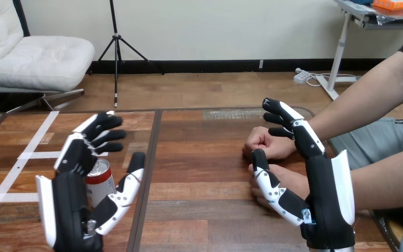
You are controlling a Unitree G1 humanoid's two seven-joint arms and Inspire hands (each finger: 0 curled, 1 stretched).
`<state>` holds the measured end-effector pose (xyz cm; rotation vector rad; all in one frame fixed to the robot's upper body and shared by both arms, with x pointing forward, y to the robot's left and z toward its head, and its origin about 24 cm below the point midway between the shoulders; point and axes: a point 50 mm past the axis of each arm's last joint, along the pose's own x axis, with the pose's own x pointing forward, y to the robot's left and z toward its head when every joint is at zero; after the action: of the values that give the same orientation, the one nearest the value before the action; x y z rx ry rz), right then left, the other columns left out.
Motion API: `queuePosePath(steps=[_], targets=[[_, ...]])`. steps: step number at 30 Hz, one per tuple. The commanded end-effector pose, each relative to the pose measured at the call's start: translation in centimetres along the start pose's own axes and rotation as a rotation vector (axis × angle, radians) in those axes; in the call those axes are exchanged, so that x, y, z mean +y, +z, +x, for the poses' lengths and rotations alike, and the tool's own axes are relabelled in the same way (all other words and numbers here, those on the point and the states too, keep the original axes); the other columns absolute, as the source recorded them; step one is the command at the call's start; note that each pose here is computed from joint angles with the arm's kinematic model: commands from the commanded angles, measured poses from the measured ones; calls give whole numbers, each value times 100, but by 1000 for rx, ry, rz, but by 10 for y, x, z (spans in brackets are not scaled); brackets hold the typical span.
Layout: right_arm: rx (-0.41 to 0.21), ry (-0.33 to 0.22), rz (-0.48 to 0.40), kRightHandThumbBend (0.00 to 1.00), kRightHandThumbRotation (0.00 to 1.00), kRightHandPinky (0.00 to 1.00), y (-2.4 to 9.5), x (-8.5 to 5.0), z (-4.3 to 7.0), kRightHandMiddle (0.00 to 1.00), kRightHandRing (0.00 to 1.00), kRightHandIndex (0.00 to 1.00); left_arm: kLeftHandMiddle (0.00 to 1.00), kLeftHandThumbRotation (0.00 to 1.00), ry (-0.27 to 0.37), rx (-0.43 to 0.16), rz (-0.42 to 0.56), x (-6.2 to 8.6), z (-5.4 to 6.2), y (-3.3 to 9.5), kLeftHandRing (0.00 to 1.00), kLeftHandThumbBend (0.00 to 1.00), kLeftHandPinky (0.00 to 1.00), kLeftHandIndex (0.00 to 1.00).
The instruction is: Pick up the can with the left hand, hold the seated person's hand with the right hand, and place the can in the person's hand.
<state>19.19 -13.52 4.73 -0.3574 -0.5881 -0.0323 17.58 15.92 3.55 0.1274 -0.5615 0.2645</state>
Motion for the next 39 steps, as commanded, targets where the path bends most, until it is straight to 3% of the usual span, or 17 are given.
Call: queuePosePath(steps=[1,16,22,23,29,39], targets=[[-56,-19,16,25,0,69,6,-2,11,83,78,83,73,0,35,-67,12,0,11,5,68,51,60,73],[-61,-11,12,26,0,72,6,-2,12,83,80,81,87,4,45,-122,84,6,13,3,85,57,74,82],[-63,0,-7,27,0,75,5,-3,12,82,81,80,93,11,46,-132,132,7,13,2,93,62,84,86],[-62,2,-6,27,0,78,5,-3,12,82,83,80,97,15,49,-133,148,7,13,2,98,65,92,89],[-57,5,-4,28,0,82,5,-2,11,81,84,79,98,18,60,-131,176,8,14,0,100,69,98,92],[-53,3,2,28,0,86,5,-2,11,82,85,80,98,17,69,-109,179,9,13,-3,100,72,100,94]])
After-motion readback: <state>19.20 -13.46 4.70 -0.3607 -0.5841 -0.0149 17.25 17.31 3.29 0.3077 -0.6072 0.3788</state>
